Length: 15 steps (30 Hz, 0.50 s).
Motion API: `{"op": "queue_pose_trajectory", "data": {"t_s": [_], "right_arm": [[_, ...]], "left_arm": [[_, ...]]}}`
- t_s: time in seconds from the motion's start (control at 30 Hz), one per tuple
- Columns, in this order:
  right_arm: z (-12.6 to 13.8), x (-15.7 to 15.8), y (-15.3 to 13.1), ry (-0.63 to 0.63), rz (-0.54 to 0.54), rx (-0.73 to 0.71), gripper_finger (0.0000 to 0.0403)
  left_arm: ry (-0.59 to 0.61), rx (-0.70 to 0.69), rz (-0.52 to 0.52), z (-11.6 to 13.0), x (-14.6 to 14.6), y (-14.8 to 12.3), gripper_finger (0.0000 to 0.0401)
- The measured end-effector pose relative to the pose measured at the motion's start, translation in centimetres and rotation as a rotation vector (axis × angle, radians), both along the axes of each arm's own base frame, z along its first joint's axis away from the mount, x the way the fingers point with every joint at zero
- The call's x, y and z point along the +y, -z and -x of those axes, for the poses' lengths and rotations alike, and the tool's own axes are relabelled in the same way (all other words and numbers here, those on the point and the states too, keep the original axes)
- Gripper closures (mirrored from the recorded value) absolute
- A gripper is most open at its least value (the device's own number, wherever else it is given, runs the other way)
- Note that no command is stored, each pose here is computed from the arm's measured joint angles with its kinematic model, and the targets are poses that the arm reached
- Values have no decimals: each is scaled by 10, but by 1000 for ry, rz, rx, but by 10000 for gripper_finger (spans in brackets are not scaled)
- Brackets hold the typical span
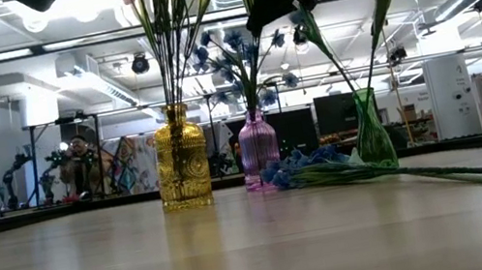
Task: Sort flowers into vase by color
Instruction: Put the left blue flowers into the purple flower vase
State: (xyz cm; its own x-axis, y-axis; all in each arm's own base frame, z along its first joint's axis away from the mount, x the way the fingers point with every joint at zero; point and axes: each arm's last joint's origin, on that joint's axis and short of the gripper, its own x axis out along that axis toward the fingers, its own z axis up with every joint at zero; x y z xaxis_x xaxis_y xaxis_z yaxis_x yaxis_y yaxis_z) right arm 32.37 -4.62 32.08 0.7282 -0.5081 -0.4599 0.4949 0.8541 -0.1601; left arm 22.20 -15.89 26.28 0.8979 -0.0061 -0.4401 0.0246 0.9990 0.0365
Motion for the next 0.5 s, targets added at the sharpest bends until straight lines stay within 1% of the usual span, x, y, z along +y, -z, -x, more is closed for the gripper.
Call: {"op": "queue_pose_trajectory", "data": {"t_s": [0.37,0.5], "right_arm": [[-2,0,2,6,-10,-2,374],[-4,0,6,12,-19,5,359]], "left_arm": [[0,-3,2,0,0,0,401],[-1,-3,2,0,0,0,401]]}}
